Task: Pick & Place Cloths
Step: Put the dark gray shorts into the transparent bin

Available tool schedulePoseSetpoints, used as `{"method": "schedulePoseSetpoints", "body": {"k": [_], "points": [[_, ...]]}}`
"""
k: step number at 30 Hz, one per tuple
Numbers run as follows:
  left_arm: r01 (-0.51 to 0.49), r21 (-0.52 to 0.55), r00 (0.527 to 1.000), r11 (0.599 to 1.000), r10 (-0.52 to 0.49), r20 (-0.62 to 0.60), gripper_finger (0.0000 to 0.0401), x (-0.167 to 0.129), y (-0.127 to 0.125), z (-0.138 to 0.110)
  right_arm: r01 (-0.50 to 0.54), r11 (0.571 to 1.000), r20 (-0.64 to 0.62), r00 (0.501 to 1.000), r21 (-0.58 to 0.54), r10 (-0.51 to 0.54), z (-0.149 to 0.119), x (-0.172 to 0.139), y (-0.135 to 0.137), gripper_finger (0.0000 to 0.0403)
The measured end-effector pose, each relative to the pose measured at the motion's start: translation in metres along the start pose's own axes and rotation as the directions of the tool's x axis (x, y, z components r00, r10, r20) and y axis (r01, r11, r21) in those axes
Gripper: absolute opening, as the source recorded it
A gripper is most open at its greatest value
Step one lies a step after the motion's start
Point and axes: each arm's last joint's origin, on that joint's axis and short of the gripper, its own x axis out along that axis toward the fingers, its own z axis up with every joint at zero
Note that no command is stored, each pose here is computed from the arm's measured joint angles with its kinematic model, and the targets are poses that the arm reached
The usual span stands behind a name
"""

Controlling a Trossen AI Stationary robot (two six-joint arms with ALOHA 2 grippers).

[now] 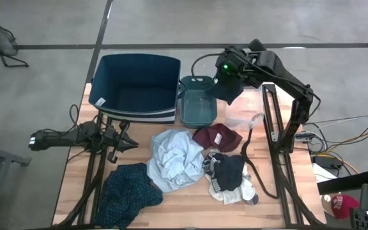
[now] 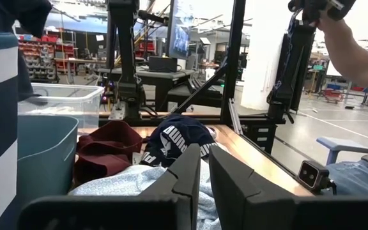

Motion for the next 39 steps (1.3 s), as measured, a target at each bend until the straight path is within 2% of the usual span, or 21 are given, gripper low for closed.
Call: {"method": "schedulePoseSetpoints", "body": {"k": [3, 7, 11, 15, 18, 21, 24, 29, 33, 39], "points": [[0.000, 0.000, 1.000, 1.000, 0.000, 0.000, 0.0041, 0.000, 0.000, 0.000, -0.009, 0.999, -0.027, 1.000, 0.031, 0.010, -0.002, 0.007, 0.004, 0.0015], [0.000, 0.000, 1.000, 1.000, 0.000, 0.000, 0.0040, 0.000, 0.000, 0.000, -0.068, 0.995, -0.099, 0.992, 0.073, 0.075, -0.005, 0.022, 0.008, 0.0018], [0.000, 0.000, 1.000, 1.000, 0.000, 0.000, 0.0040, 0.000, 0.000, 0.000, -0.148, 0.988, -0.129, 0.980, 0.038, 0.152, -0.006, 0.042, 0.020, 0.0013], [0.000, 0.000, 1.000, 1.000, 0.000, 0.000, 0.0041, 0.000, 0.000, 0.000, -0.310, 0.950, -0.065, 0.948, 0.025, 0.311, -0.002, 0.054, 0.041, 0.0011], [0.000, 0.000, 1.000, 1.000, 0.000, 0.000, 0.0039, 0.000, 0.000, 0.000, -0.446, 0.894, 0.039, 0.895, 0.036, 0.445, 0.001, 0.057, 0.052, 0.0011], [0.000, 0.000, 1.000, 1.000, 0.000, 0.000, 0.0040, 0.000, 0.000, 0.000, -0.533, 0.845, 0.162, 0.838, 0.042, 0.520, 0.000, 0.053, 0.053, 0.0010], [0.000, 0.000, 1.000, 1.000, 0.000, 0.000, 0.0041, 0.000, 0.000, 0.000, -0.546, 0.836, 0.245, 0.820, 0.062, 0.518, -0.009, 0.047, 0.047, 0.0010], [0.000, 0.000, 1.000, 1.000, 0.000, 0.000, 0.0039, 0.000, 0.000, 0.000, -0.483, 0.871, 0.314, 0.844, 0.088, 0.436, -0.042, 0.032, 0.019, 0.0010], [0.000, 0.000, 1.000, 1.000, 0.000, 0.000, 0.0041, 0.000, 0.000, 0.000, -0.490, 0.861, 0.405, 0.821, 0.138, 0.403, -0.067, 0.015, -0.005, 0.0011], [0.000, 0.000, 1.000, 1.000, 0.000, 0.000, 0.0039, 0.000, 0.000, 0.000, -0.418, 0.878, 0.474, 0.837, 0.232, 0.273, -0.109, -0.004, -0.038, 0.0013]]}}
